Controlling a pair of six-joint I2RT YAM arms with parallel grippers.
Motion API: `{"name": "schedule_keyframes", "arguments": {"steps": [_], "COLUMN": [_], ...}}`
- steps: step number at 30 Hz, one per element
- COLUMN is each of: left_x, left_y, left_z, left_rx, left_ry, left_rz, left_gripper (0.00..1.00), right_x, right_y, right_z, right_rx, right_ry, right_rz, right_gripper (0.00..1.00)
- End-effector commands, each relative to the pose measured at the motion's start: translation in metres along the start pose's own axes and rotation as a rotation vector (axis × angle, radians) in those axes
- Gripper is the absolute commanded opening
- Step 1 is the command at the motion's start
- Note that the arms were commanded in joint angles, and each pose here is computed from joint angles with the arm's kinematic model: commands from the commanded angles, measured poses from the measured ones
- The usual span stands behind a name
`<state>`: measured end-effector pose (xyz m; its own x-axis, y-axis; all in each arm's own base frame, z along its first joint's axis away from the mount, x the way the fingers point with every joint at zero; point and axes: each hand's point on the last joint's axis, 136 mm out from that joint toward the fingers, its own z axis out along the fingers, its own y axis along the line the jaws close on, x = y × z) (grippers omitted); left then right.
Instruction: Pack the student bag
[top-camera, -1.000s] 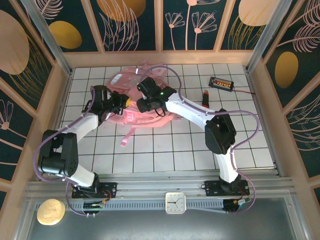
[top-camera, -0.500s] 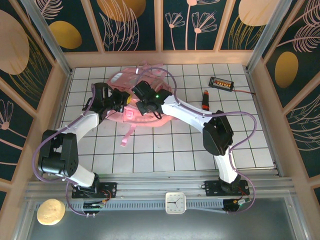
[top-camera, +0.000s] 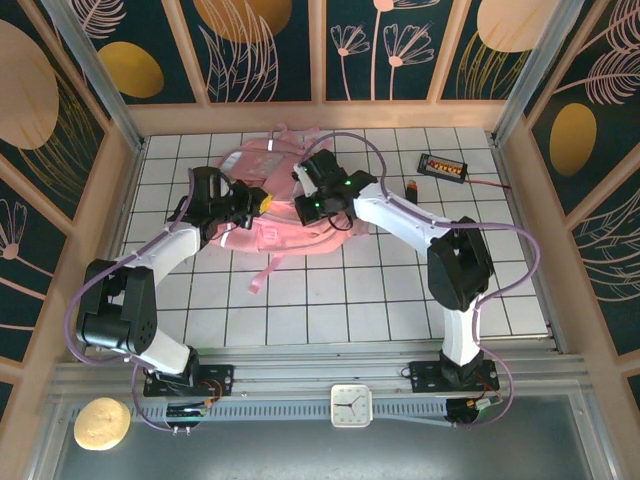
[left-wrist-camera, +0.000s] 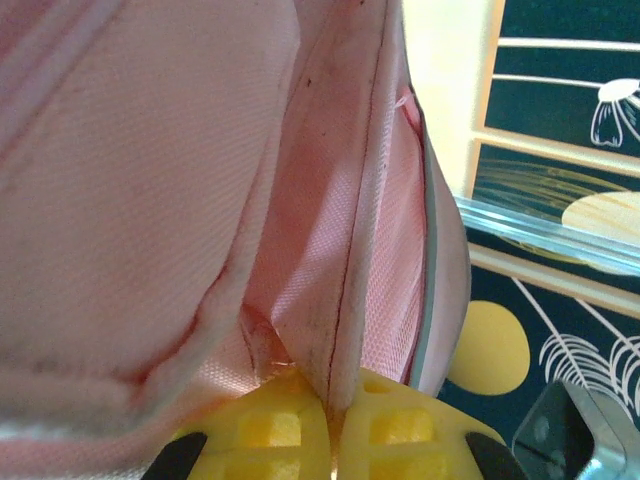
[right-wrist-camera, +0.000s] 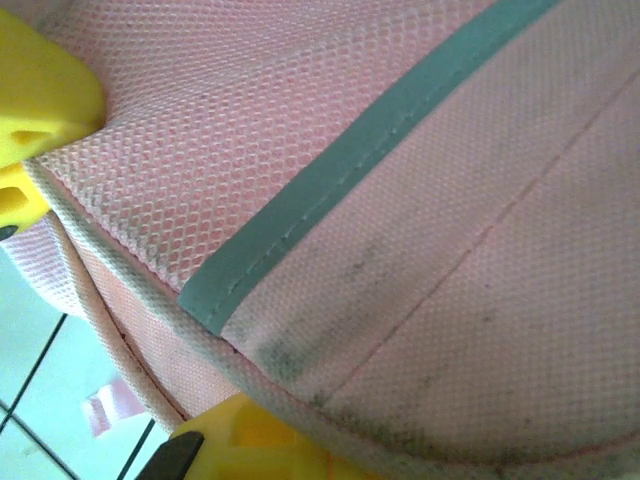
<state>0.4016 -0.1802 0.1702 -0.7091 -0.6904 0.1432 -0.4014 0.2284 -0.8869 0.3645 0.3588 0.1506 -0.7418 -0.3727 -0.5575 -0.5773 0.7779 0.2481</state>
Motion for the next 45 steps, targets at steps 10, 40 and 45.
{"name": "schedule_keyframes", "arguments": {"steps": [10, 40, 45], "left_x": [-0.014, -0.013, -0.016], "left_y": [-0.040, -0.050, -0.045], "left_z": [-0.035, -0.031, -0.033], "left_rx": [0.127, 0.150, 0.130], "left_ry": [-0.046, -0.019, -0.029], "left_rz": [0.090, 0.102, 0.111], "left_gripper": [0.00, 0.00, 0.00], "right_x": [0.016, 0.037, 0.040], "right_y": [-0.049, -0.021, -0.046], "right_z": [-0.012, -0.004, -0.010], "right_rx": [0.026, 0.000, 0.058], "right_ry": [0.088, 0.086, 0.096], "right_rz": [0.011, -0.081, -0.072], "right_gripper": [0.00, 0.00, 0.00]}}
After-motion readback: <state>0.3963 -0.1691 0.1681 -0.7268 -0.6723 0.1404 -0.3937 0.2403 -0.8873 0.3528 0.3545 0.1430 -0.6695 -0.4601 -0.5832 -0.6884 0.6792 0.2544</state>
